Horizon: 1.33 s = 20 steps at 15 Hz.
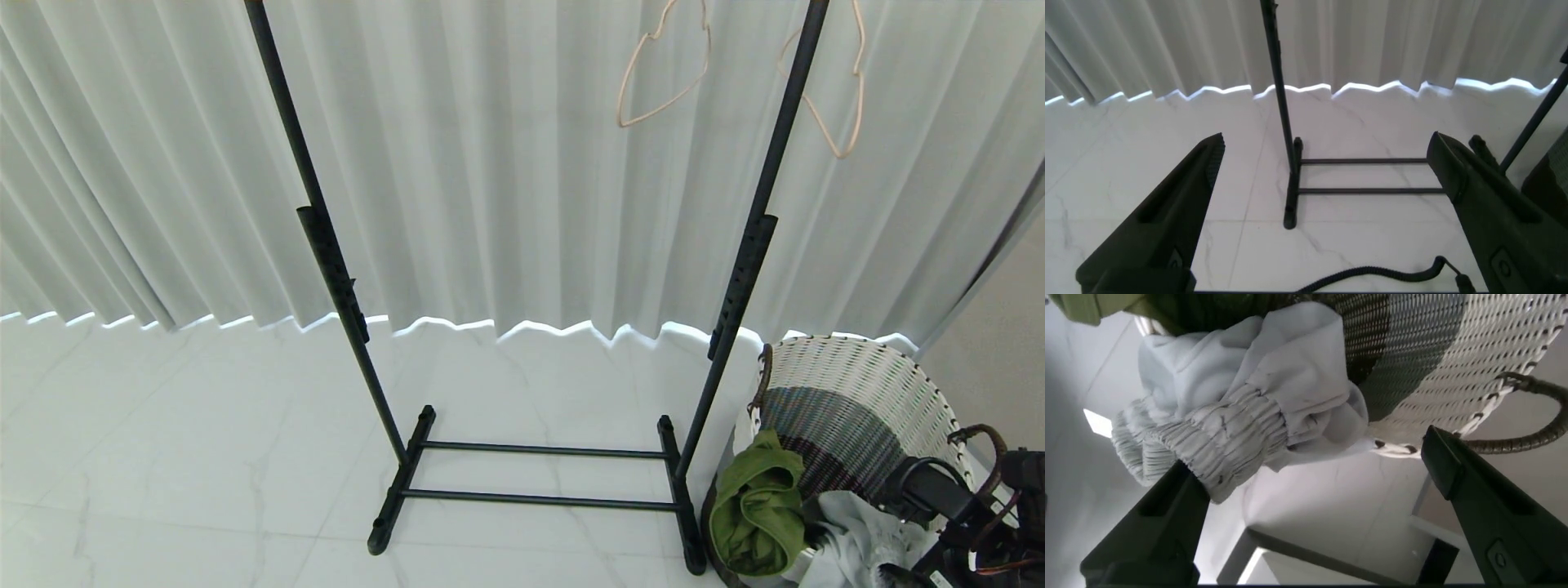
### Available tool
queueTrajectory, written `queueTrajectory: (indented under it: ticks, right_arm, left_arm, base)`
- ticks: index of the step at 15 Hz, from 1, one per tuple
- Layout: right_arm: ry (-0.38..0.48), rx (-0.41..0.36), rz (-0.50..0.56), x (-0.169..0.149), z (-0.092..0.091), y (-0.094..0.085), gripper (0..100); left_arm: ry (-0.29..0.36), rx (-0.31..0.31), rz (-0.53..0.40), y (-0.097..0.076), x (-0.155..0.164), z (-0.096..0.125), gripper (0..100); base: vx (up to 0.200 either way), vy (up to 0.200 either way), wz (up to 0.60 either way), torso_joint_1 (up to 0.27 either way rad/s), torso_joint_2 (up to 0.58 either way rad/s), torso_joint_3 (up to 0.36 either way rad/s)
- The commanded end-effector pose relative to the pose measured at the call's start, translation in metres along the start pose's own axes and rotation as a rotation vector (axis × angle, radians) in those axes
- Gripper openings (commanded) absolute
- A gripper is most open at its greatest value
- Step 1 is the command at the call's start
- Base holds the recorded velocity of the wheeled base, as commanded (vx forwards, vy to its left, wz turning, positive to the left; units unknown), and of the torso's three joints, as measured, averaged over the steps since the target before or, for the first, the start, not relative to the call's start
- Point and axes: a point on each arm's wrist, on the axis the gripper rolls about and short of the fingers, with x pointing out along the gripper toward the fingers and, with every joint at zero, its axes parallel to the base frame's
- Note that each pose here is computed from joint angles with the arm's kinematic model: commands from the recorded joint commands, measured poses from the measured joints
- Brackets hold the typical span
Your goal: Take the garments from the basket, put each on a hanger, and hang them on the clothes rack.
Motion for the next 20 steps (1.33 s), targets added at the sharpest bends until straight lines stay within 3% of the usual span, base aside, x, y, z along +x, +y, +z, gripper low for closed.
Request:
queueTrajectory:
  ticks: [1,2,3,7,12,15,17,20]
  right_arm:
    - [0.003,-0.005,0.007,0.001,0.000,0.002,100]
    - [-0.003,-0.005,0.002,0.000,-0.001,0.002,100]
    - [-0.006,-0.005,-0.001,-0.001,-0.002,0.003,0]
    - [-0.004,-0.003,-0.018,-0.006,-0.007,0.005,0]
    - [-0.012,0.033,-0.132,-0.018,-0.006,-0.005,0]
    - [-0.012,0.094,-0.308,-0.037,-0.005,-0.023,0]
    - [-0.006,0.148,-0.420,-0.052,0.000,-0.045,0]
    - [0.017,0.255,-0.444,-0.109,0.027,-0.079,0]
  left_arm:
    - [0.000,-0.001,0.000,0.000,0.000,0.000,100]
    - [0.000,-0.001,0.000,0.000,0.000,0.000,100]
    - [0.000,-0.001,0.000,0.000,0.000,0.000,100]
    - [0.000,-0.001,0.000,0.000,0.000,0.000,100]
    - [0.000,-0.001,0.000,0.000,0.000,0.000,100]
    - [0.000,0.002,0.000,0.000,0.000,0.000,100]
    - [0.000,0.002,0.000,0.000,0.000,0.000,100]
    - [0.000,0.002,0.000,0.000,0.000,0.000,100]
  base:
    - [0.000,0.000,0.00,0.000,0.00,0.000]
    - [0.000,0.000,0.00,0.000,0.00,0.000]
    - [0.000,0.000,0.00,0.000,0.00,0.000]
    - [0.000,0.000,0.00,0.000,0.00,0.000]
    - [0.000,0.000,0.00,0.000,0.00,0.000]
    - [0.000,0.000,0.00,0.000,0.00,0.000]
    - [0.000,0.000,0.00,0.000,0.00,0.000]
    - [0.000,0.000,0.00,0.000,0.00,0.000]
